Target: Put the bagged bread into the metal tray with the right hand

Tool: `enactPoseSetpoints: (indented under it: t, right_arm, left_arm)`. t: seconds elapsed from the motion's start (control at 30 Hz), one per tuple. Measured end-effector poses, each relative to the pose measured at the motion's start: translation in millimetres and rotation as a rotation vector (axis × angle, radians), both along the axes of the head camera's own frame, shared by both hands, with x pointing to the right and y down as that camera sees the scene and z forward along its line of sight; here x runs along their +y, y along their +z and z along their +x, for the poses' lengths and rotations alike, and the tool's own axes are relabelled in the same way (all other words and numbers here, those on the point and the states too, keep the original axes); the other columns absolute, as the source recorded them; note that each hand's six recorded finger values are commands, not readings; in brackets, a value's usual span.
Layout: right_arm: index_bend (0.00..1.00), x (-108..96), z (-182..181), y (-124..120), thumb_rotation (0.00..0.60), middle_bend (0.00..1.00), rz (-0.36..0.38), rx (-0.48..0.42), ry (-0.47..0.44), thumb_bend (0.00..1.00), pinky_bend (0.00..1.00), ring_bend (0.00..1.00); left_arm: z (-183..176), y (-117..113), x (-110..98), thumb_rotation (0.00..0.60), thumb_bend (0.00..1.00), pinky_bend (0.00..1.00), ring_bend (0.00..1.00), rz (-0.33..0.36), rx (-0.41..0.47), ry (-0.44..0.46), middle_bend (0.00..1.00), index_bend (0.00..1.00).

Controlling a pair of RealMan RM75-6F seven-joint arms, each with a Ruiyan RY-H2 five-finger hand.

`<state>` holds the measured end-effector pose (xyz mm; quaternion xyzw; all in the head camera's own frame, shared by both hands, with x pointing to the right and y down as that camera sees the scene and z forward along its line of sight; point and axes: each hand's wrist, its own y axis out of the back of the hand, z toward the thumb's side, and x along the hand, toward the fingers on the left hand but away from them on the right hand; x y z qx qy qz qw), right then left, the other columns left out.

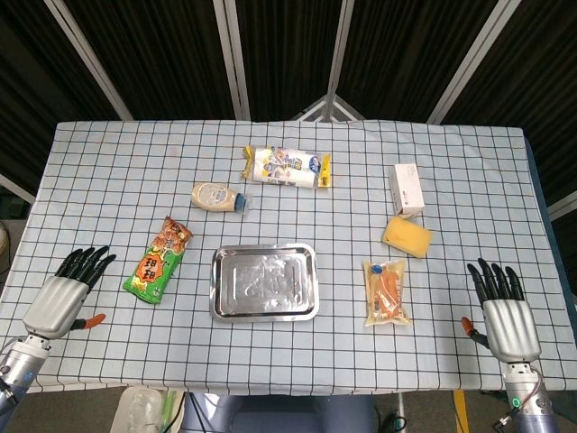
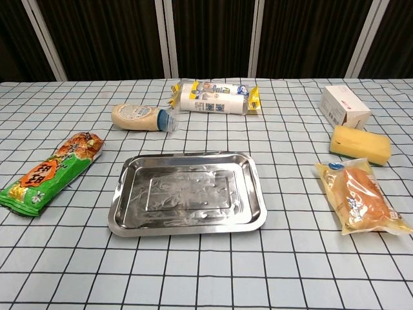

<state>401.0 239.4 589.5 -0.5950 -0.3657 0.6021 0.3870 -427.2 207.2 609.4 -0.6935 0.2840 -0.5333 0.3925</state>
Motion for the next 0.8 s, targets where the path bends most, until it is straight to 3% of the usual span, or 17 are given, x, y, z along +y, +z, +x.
enactPoseSetpoints:
  t: [0.13, 0.43, 0.6, 0.8]
  right_arm:
    - [0.00, 5.6, -8.0, 4.1, 0.600, 0.00, -0.033, -0.020, -0.027, 0.33, 0.00, 0.00]
    - [0.00, 22.7, -52.5, 28.2, 0.600, 0.00, -0.187, -0.134, -0.161, 0.31, 0.00, 0.00]
    - [0.00, 11.9, -82.2, 44.3, 0.600, 0.00, -0.198, -0.147, -0.218, 0.31, 0.00, 0.00]
    - [0.00, -8.9, -103.2, 69.7, 0.600, 0.00, -0.230, -0.133, -0.220, 0.31, 0.00, 0.00]
  left_arm:
    - [1.2, -2.4, 1.6, 0.600, 0.04, 0.00, 0.00, 0.005, 0.006, 0.002, 0.00, 0.00]
    - [2.9, -4.1, 1.9, 0.600, 0.04, 0.00, 0.00, 0.008, 0.011, 0.002, 0.00, 0.00]
    - [0.7, -2.1, -0.7, 0.600, 0.04, 0.00, 0.00, 0.001, 0.011, -0.005, 0.00, 0.00]
    - [-3.0, -6.1, -3.6, 0.600, 0.04, 0.00, 0.00, 0.010, 0.024, -0.018, 0.00, 0.00]
